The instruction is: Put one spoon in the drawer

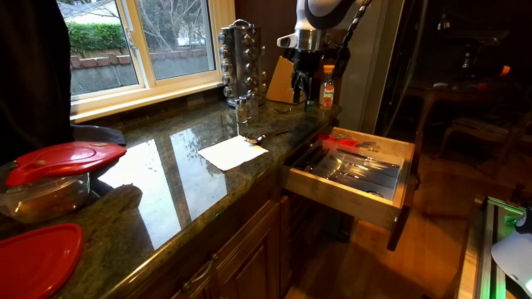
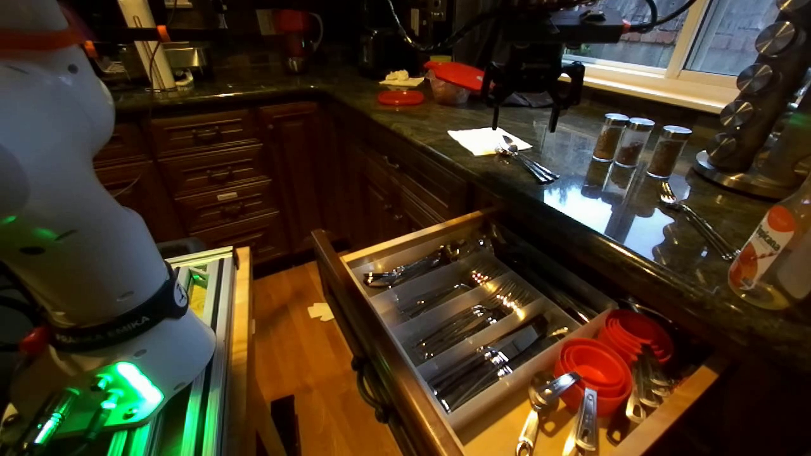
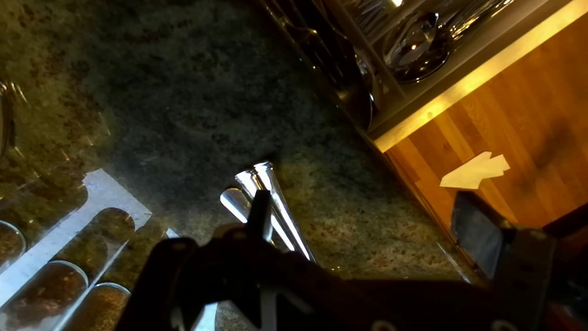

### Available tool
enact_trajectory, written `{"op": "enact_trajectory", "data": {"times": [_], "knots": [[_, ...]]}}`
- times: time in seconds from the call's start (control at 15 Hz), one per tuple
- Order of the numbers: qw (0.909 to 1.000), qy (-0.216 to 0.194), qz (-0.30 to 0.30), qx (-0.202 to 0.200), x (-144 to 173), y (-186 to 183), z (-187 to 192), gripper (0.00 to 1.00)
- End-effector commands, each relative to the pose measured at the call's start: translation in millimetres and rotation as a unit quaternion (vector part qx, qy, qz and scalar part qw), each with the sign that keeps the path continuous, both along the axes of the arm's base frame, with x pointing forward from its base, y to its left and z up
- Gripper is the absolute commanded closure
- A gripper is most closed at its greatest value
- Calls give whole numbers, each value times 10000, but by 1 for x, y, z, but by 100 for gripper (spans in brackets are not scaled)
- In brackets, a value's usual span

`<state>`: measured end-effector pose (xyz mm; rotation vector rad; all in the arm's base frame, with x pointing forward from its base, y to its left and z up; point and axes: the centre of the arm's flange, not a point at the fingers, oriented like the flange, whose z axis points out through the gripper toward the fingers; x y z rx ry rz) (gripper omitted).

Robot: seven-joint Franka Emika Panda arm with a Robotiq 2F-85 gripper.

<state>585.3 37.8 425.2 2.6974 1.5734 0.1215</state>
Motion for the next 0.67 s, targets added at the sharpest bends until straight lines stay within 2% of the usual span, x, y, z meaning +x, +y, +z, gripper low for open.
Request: {"op": "enact_trajectory", "data": {"times": [0.0, 0.27, 0.6], "knots": [[10000, 0, 1, 0, 0, 0, 0, 0], [9986, 106, 520, -47, 18, 22, -6, 0], [9881, 370, 1492, -83, 40, 48, -28, 0]]}}
